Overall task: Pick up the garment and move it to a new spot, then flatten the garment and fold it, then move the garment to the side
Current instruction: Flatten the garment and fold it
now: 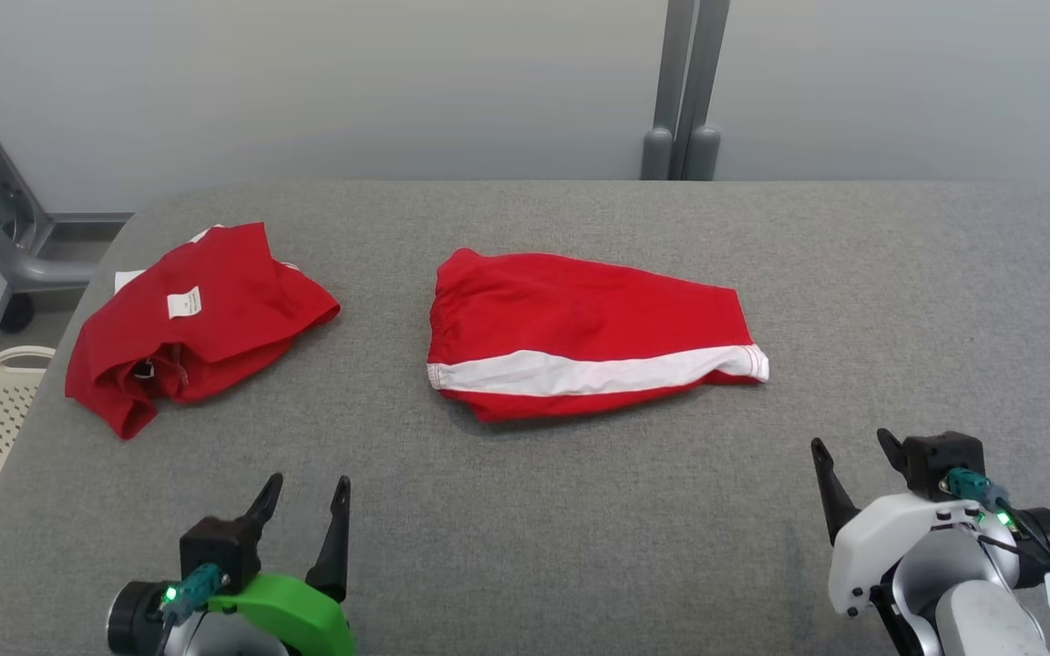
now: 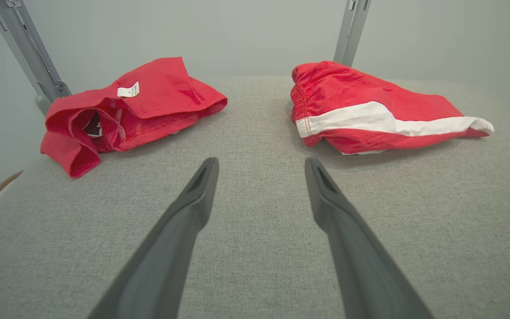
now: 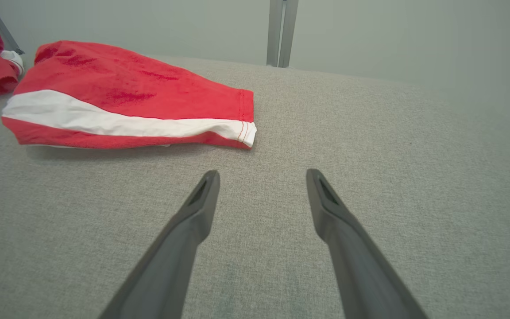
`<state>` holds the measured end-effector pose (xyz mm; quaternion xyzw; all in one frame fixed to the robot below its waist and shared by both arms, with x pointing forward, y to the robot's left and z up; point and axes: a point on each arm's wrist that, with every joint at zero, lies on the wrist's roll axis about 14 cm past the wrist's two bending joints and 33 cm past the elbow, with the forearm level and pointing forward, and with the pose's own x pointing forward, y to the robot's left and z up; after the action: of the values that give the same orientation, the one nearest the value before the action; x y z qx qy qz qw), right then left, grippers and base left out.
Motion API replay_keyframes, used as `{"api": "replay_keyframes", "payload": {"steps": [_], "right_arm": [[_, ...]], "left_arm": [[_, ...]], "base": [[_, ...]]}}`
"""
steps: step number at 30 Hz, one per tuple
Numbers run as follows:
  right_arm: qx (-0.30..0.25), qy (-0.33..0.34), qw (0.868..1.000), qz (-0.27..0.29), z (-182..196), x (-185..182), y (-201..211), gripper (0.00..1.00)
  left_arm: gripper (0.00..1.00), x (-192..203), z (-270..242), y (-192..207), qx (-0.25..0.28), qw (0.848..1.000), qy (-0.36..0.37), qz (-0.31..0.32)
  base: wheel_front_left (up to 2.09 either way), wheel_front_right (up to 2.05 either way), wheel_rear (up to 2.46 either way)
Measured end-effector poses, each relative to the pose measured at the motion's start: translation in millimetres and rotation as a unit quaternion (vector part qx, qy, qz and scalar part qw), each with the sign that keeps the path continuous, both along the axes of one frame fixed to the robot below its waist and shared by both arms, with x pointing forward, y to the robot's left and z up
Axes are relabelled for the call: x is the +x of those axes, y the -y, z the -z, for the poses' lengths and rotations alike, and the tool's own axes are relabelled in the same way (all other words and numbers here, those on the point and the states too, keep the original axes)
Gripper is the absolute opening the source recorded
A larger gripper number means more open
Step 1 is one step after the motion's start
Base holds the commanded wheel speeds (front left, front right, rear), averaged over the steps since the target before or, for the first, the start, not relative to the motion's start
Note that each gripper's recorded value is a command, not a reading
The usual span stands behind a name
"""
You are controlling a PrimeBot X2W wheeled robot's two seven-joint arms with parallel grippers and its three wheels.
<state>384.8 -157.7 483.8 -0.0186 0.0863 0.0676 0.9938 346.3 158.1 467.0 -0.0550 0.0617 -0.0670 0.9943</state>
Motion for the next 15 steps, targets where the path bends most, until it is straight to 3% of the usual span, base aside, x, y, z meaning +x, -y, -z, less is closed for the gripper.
{"api": "replay_keyframes", "payload": {"steps": [11, 15], "right_arm": [[-0.048, -0.14, 0.989, 0.018, 12, 25, 11, 1.0], [-0.064, -0.158, 0.985, 0.015, 3, 45, 7, 1.0]], "left_arm": [[1.0, 51, 2, 43, 0.027, 0.989, -0.104, 0.102], [1.0, 75, 0, 65, 0.031, 0.98, -0.142, 0.137]], "base": [[0.0, 0.0, 0.0], [0.0, 0.0, 0.0]]}}
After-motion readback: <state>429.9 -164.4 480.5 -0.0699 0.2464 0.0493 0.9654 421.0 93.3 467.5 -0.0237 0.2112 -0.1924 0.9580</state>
